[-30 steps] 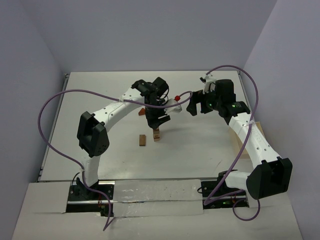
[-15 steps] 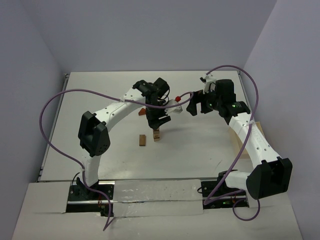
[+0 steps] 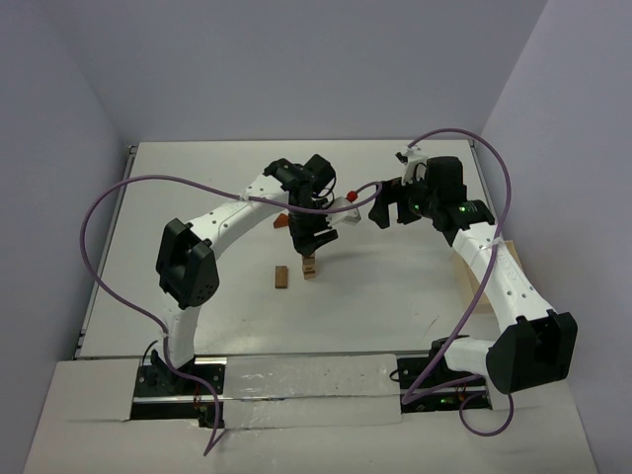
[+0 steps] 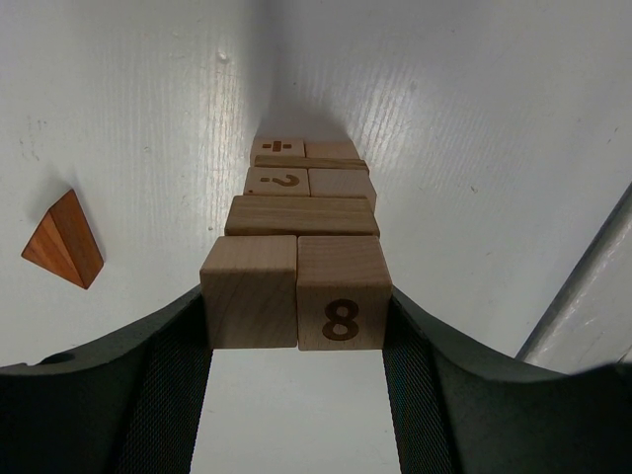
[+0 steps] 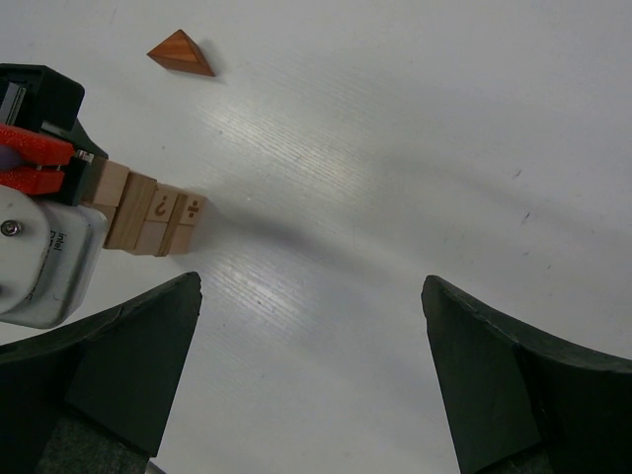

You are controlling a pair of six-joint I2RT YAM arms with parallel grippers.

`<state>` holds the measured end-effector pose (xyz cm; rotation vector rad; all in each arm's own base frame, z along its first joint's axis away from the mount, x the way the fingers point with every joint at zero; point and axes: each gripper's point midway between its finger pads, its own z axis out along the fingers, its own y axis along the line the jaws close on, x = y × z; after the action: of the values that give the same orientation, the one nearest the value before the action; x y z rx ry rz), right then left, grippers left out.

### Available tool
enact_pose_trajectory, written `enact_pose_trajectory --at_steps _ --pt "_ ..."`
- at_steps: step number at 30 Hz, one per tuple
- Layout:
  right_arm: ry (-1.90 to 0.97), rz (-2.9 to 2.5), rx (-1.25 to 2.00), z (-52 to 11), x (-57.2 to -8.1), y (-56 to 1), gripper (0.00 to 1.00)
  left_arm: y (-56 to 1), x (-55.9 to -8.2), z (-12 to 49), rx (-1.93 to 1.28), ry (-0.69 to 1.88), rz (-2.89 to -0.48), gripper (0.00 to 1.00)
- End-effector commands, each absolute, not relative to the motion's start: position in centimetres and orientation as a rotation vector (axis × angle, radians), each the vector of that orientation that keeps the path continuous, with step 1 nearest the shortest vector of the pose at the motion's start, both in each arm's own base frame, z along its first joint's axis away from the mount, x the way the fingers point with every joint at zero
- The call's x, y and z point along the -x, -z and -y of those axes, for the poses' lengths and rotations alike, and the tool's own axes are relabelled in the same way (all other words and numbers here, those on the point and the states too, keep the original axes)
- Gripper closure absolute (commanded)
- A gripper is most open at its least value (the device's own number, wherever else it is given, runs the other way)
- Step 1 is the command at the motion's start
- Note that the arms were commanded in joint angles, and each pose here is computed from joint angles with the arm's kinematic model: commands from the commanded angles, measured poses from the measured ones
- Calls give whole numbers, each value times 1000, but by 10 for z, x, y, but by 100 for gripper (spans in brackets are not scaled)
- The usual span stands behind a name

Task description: Build the wood block tower

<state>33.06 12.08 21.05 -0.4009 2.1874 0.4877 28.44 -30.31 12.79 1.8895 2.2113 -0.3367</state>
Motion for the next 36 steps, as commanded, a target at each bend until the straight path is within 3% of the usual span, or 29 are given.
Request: enact_pose_trajectory --at_steps 1,12,26,32,36 --pt "-487 -2131 401 -121 -335 -230 0 -136 -290 314 -1874 333 -2167 59" --pt "-495 -2134 399 -121 -334 -230 0 -136 -289 311 -1881 329 -2171 43" --pt "-511 -2138 400 -123 -336 -230 0 -143 -286 310 -1883 334 -2153 1" --pt "-513 -2141 401 -124 -336 -230 0 -158 -286 313 -1866 345 -2125 1" --pt "-516 -2140 405 -124 -335 -230 0 -198 -288 317 -1811 359 -2052 1"
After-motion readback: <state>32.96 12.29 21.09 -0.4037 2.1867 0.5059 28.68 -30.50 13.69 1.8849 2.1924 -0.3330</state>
